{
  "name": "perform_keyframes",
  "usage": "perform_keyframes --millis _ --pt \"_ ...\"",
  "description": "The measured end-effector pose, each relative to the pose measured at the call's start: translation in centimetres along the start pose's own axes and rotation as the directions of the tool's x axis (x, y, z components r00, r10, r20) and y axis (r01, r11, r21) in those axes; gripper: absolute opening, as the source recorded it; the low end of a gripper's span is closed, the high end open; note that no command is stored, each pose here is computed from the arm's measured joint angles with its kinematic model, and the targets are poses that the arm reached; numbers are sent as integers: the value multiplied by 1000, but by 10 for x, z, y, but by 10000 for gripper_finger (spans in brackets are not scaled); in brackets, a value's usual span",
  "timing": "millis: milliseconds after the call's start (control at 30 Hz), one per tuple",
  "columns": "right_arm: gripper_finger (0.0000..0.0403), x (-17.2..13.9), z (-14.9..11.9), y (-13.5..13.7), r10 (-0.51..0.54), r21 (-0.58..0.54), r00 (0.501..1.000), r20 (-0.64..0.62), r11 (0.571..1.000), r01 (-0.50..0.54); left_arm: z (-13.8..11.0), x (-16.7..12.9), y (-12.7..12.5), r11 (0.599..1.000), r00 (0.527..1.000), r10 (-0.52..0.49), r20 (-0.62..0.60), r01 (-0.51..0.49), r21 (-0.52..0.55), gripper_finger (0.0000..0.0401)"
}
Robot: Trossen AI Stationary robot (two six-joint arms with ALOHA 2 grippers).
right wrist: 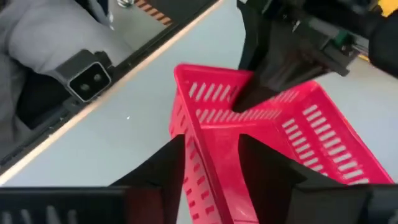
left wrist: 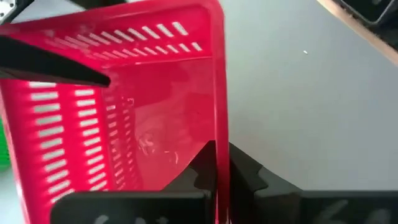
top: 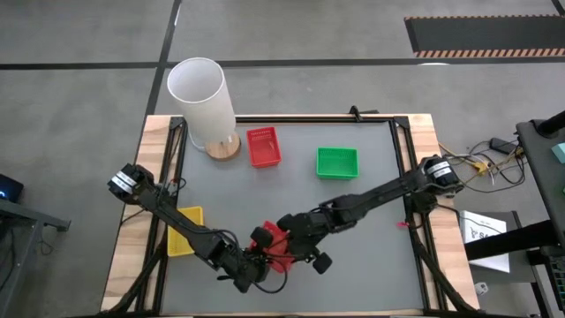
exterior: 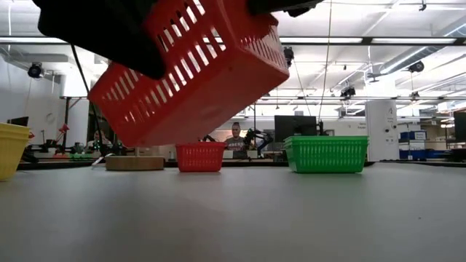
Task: Stack baskets by color
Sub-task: Stack the bottom red basket on the top red basket
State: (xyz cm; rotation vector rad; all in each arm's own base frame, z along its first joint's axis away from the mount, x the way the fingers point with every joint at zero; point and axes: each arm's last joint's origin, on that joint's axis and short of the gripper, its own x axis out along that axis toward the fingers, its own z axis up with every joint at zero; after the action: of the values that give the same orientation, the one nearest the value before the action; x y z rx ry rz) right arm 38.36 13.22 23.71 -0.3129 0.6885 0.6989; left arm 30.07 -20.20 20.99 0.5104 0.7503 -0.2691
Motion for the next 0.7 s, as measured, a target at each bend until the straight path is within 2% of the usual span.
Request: perform_keyframes --millis 267,500,700 --pt "19 0 -3 1 38 -60 999 -15 997 -39 0 0 1 996 999 34 -1 -33 87 6" --pt "10 -1 -5 0 30 -61 999 -34 998 -32 2 -4 6 994 998 57 12 -58 89 71" --pt "9 -3 -11 -7 23 -35 997 -68 999 -25 2 -13 14 981 996 85 6 -85 172 116"
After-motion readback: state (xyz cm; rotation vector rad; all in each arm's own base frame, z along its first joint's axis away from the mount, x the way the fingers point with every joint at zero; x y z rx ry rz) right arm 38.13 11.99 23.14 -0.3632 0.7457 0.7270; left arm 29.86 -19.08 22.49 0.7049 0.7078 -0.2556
